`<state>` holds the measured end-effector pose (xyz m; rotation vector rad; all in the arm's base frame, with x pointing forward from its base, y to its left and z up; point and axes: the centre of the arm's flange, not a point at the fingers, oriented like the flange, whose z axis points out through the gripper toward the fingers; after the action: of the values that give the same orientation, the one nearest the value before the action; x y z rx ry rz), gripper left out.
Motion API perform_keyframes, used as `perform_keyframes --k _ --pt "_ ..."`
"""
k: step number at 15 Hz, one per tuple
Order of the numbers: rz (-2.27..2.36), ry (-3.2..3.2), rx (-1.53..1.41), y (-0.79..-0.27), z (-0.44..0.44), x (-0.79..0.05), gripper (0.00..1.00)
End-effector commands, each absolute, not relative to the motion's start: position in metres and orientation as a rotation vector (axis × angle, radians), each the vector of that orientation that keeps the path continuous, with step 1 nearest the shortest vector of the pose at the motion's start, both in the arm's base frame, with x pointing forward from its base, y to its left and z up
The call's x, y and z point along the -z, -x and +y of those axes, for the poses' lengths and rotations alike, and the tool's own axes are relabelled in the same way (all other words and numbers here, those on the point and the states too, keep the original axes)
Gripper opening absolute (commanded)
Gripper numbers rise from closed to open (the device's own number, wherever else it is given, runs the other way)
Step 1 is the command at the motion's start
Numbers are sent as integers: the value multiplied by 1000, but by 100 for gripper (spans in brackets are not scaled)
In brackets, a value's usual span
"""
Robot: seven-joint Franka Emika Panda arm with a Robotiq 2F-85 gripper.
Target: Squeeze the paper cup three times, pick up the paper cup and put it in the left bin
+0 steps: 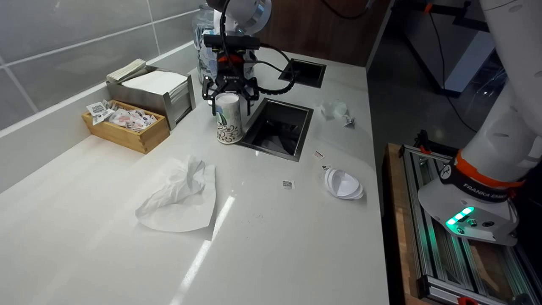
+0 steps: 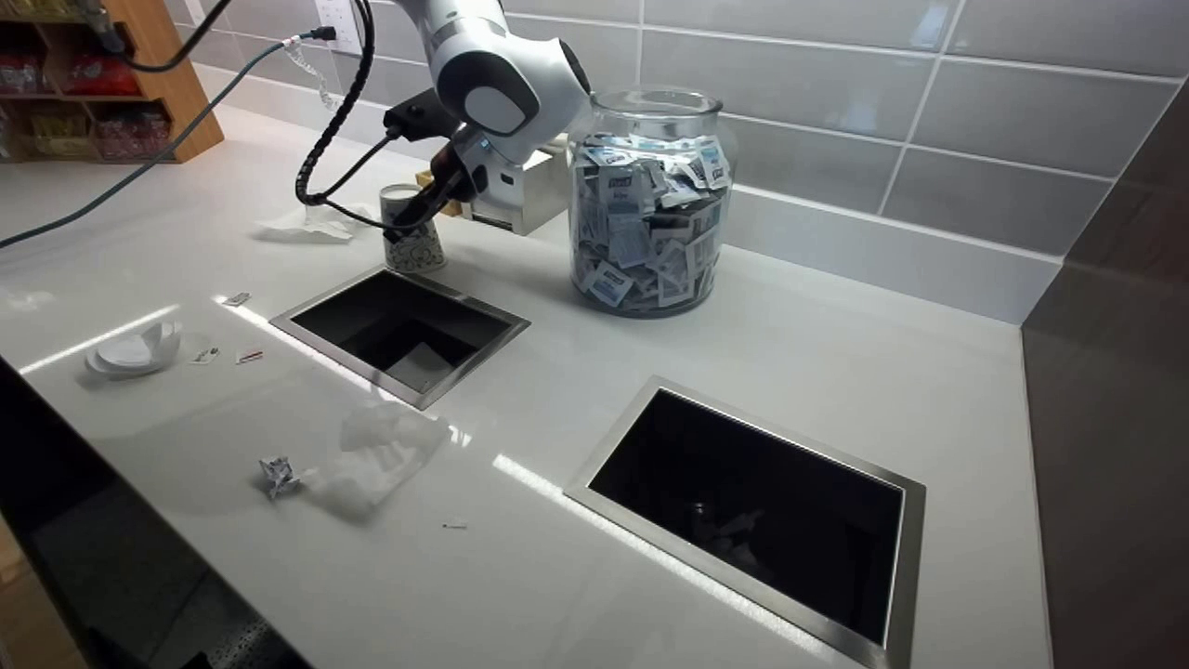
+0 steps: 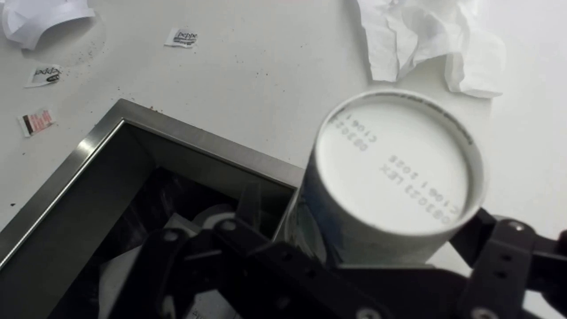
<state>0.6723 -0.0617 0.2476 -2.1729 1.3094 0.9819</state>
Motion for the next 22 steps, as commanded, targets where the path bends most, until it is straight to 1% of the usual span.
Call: perform_keyframes --k 1,2,3,4,5,10,13,14,20,21,22 --pt "1307 2173 -1004 -664 -68 -230 75" --pt "1309 2173 -1006 -663 -68 -228 73" --pt "1311 2175 -1008 -662 -68 -226 70" --pt "1310 2178 -1008 -662 -68 -226 63" --pt "1309 2181 -1006 -662 -68 -226 53" --pt "1309 2179 -995 -663 -68 -228 20" --pt "1304 2169 -994 -664 -65 -230 3" --pt "1296 2160 -997 -665 -62 -232 6" --pt "1249 2127 -1019 -670 -44 -241 1" --pt "1242 2120 -1023 -670 -41 -242 3" --pt "1236 2114 -1028 -670 -38 -242 3"
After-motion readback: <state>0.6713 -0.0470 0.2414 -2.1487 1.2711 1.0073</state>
